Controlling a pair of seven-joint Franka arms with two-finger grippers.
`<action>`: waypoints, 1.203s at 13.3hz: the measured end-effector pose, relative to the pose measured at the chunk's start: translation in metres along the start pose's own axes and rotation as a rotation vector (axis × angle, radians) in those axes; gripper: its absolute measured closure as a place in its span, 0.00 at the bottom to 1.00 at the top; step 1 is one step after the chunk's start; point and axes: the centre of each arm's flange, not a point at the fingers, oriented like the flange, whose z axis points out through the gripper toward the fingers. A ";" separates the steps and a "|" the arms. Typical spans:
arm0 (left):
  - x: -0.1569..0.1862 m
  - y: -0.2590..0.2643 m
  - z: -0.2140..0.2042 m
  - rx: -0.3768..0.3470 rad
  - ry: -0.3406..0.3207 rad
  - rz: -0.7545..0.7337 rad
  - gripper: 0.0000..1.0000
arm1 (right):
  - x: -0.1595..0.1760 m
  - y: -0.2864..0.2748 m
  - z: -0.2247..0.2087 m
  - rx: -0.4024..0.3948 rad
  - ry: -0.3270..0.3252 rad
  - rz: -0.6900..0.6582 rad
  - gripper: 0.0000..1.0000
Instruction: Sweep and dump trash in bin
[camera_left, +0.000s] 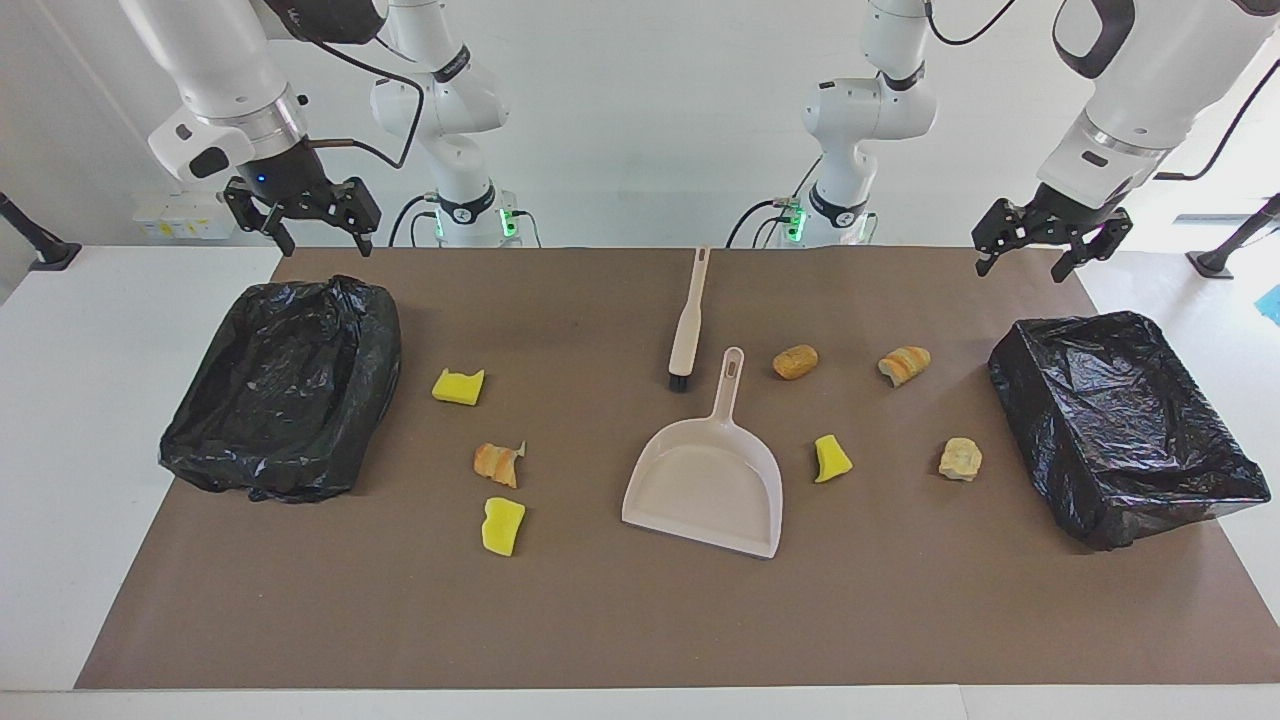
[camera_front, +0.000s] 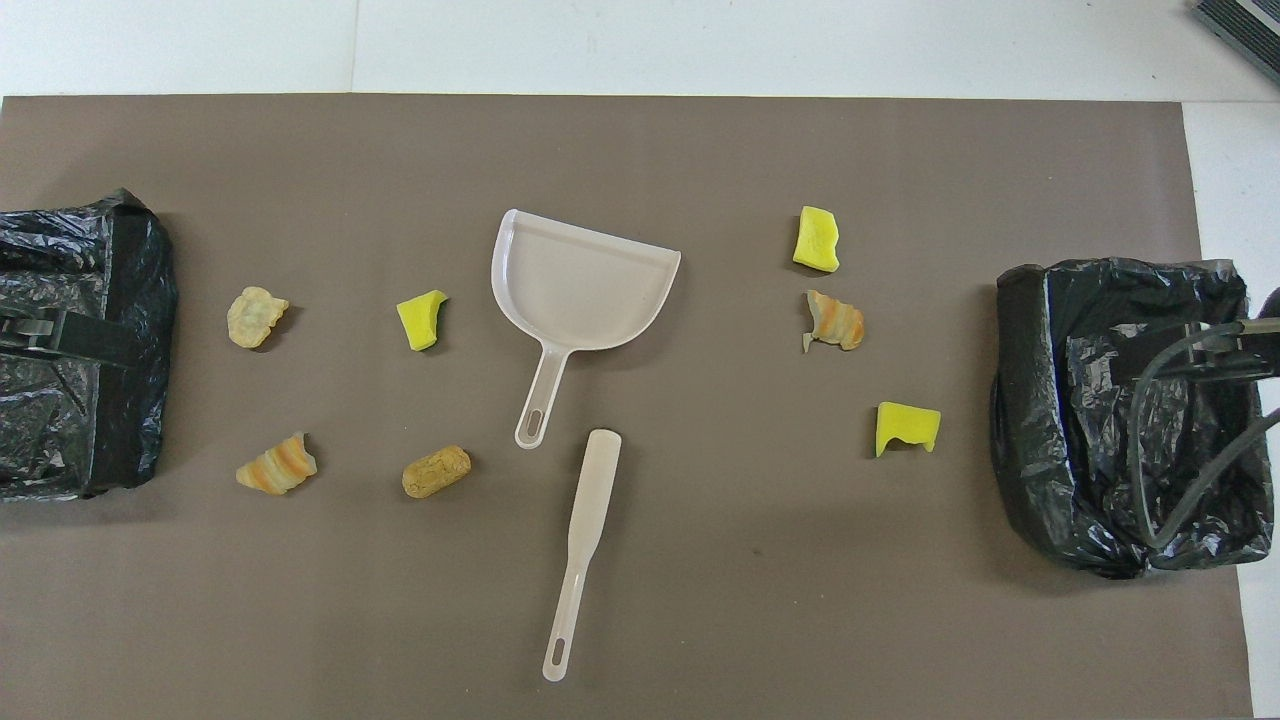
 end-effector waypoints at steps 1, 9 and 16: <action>0.000 0.000 -0.001 0.000 0.001 0.000 0.00 | -0.002 -0.004 0.001 0.000 -0.002 0.007 0.00; -0.001 0.000 -0.002 -0.001 -0.007 0.000 0.00 | -0.003 -0.001 0.002 -0.001 0.001 0.017 0.00; -0.002 0.001 -0.001 -0.003 -0.008 0.002 0.00 | 0.000 0.006 0.006 0.003 0.008 0.049 0.00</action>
